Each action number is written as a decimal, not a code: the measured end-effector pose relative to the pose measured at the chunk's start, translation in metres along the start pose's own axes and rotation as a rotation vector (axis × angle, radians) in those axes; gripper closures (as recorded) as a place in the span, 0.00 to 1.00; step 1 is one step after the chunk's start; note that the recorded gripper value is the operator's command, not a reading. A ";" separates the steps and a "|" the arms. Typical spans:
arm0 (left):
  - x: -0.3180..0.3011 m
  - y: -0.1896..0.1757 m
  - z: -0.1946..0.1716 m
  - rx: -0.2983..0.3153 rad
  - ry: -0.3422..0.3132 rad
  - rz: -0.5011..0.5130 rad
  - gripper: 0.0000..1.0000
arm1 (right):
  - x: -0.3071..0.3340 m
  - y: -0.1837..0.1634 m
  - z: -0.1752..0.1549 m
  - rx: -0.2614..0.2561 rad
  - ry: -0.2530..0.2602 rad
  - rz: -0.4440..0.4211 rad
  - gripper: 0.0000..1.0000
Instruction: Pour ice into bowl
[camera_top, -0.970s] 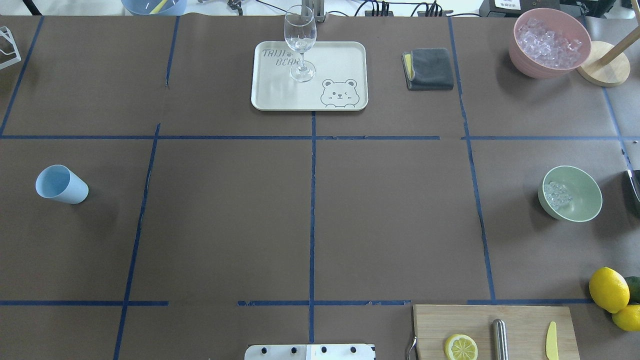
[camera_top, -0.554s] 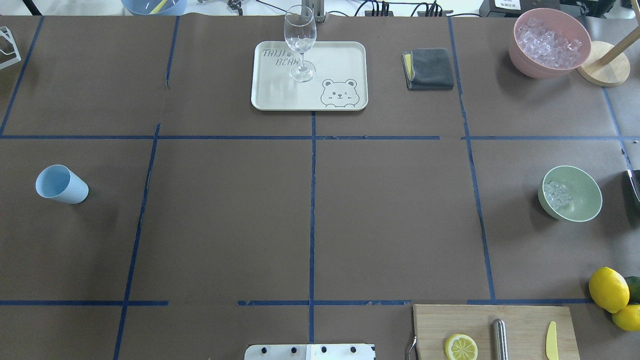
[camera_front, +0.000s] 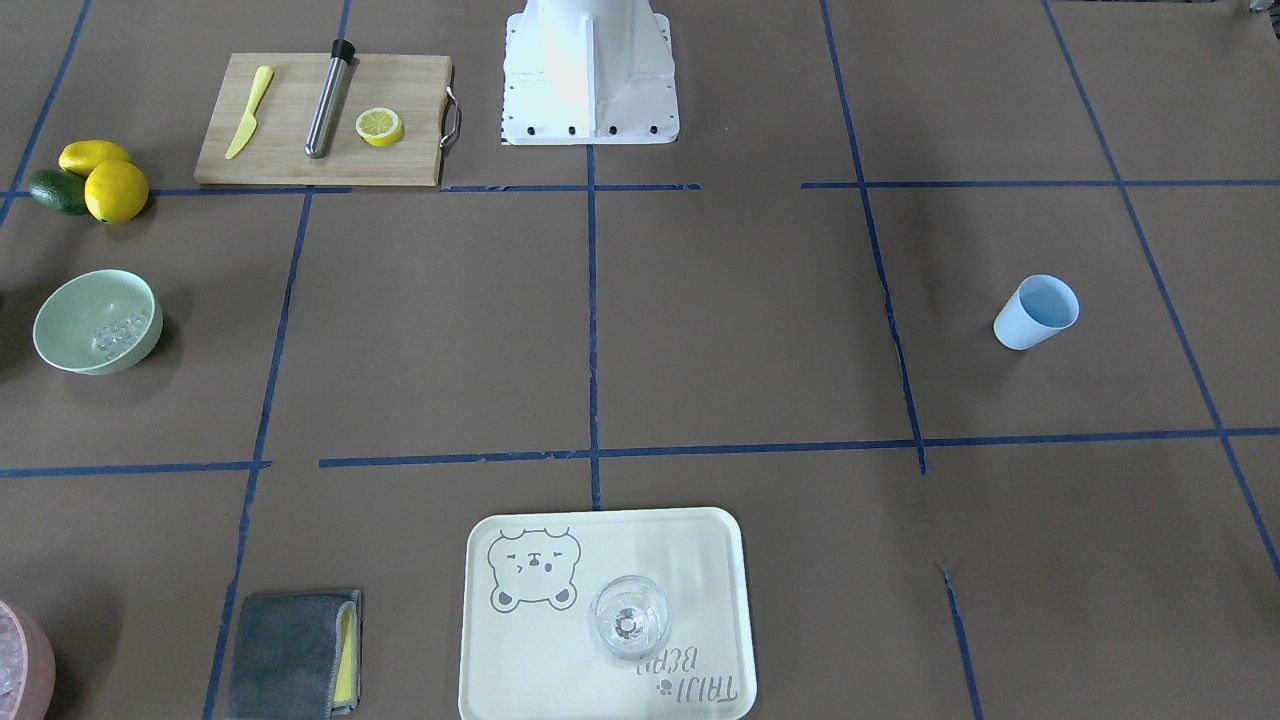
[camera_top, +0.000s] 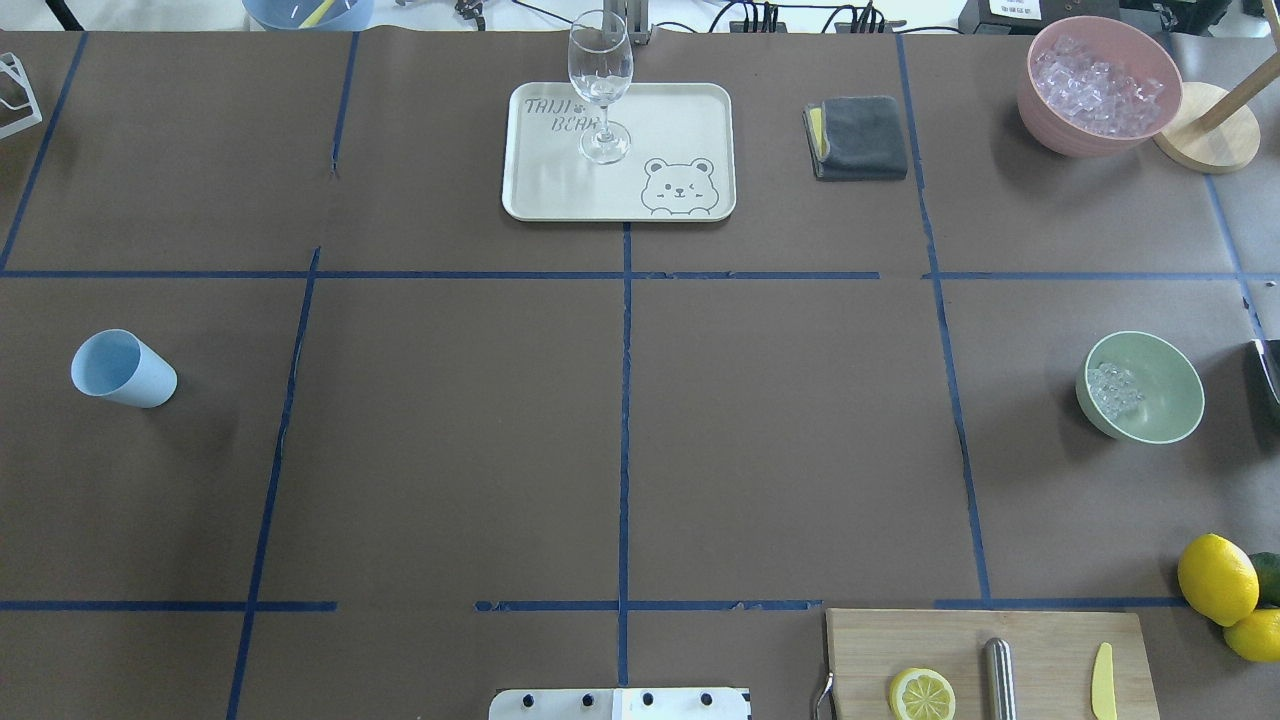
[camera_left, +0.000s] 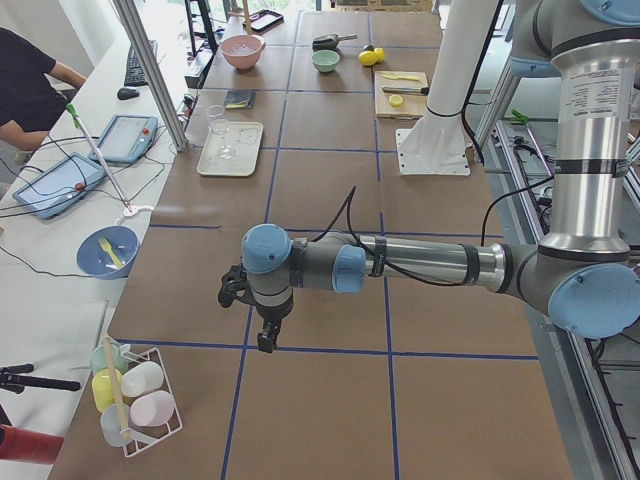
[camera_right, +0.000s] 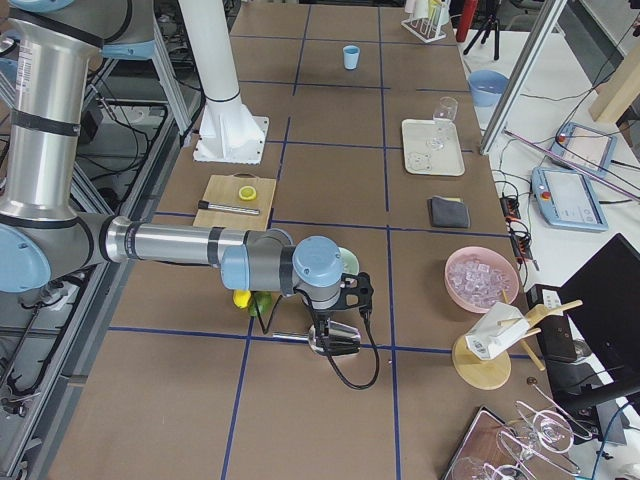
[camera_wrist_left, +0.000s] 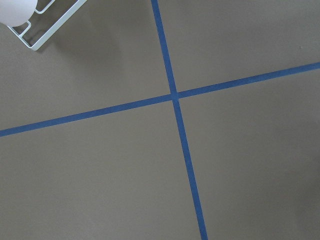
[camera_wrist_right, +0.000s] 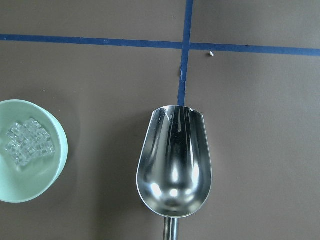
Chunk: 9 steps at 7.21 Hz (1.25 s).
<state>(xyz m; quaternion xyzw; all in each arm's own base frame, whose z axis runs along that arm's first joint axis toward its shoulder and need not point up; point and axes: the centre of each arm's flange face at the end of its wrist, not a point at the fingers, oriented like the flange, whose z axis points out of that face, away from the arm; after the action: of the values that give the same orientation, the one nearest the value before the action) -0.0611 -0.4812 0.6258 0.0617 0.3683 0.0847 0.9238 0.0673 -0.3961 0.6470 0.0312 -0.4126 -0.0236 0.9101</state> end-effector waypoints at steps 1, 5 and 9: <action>0.000 0.000 0.000 0.000 0.000 -0.003 0.00 | 0.000 0.000 0.000 0.000 0.000 0.001 0.00; 0.000 0.000 0.000 0.000 0.000 -0.045 0.00 | 0.000 -0.001 -0.001 0.002 -0.001 0.001 0.00; 0.000 0.000 -0.001 0.001 0.000 -0.089 0.00 | -0.001 -0.001 -0.002 0.004 -0.001 0.003 0.00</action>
<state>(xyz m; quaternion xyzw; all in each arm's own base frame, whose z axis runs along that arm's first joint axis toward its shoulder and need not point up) -0.0612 -0.4815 0.6249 0.0460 0.3706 0.0432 0.9267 0.0680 -0.3969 0.6453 0.0324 -0.4132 -0.0215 0.9098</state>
